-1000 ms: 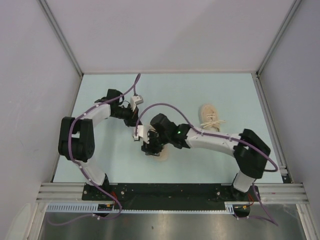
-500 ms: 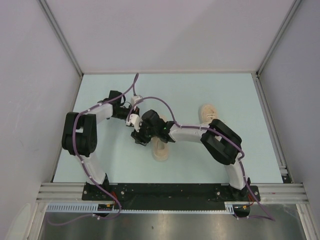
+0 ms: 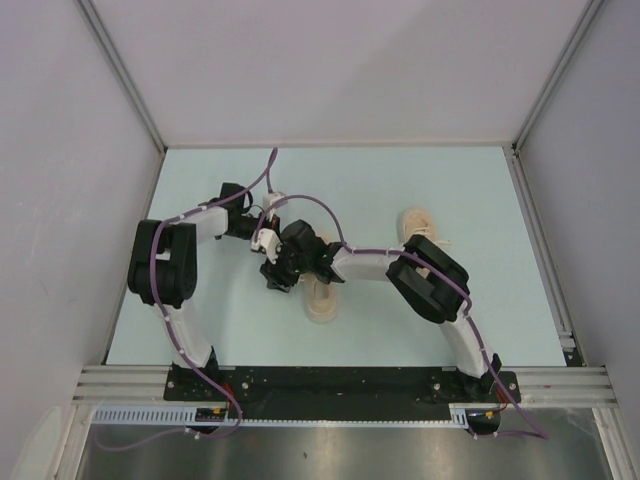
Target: Tie the shoes
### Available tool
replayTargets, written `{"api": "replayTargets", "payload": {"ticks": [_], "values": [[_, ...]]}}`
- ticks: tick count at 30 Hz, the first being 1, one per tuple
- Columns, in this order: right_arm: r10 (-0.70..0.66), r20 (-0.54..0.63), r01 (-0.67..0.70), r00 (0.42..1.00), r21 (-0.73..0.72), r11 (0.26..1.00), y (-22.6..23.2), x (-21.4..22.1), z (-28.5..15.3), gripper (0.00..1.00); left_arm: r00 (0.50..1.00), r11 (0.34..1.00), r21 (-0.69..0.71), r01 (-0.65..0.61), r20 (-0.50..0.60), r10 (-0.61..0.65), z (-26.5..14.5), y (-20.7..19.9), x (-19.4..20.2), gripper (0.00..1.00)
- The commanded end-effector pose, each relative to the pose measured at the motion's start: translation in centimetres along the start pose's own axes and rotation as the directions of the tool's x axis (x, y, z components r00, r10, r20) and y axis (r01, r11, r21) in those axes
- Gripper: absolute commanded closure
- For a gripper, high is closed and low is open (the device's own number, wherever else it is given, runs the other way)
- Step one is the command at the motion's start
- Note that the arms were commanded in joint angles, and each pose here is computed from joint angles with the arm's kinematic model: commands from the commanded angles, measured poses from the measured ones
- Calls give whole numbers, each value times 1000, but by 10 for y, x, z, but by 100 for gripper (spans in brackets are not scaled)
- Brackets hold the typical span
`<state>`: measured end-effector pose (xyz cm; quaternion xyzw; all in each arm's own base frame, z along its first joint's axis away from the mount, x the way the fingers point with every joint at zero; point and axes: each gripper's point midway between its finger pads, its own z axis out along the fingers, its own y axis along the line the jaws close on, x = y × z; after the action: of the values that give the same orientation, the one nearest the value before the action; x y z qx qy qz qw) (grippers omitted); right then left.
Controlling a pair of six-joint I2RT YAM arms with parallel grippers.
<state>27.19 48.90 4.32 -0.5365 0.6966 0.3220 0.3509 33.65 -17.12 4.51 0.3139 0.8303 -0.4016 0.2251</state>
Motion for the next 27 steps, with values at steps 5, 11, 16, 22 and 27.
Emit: {"api": "replayTargets", "payload": {"ticks": [5, 11, 16, 22, 27], "values": [[-56, 13, 56, 998, -1, 998, -3, 1, 14, 52, 999, 999, 29, -17, 42, 16, -2, -1, -17, 100], [-67, -29, 66, 997, -19, 998, 0, 11, 13, 88, 999, 999, 26, -23, 42, 22, -4, 0, -20, 100], [-75, 31, 76, 997, -40, 996, 10, -23, -7, 100, 999, 999, 17, -30, 44, 30, -5, 0, -23, 100], [-52, 137, 57, 989, -33, 998, 16, -86, -61, 100, 997, 998, -1, -56, 52, 56, -13, -4, -34, 100], [31, 139, -28, 990, -25, 999, 5, -94, -94, 100, 996, 998, -16, -63, 61, 64, -18, -7, -43, 100]]}}
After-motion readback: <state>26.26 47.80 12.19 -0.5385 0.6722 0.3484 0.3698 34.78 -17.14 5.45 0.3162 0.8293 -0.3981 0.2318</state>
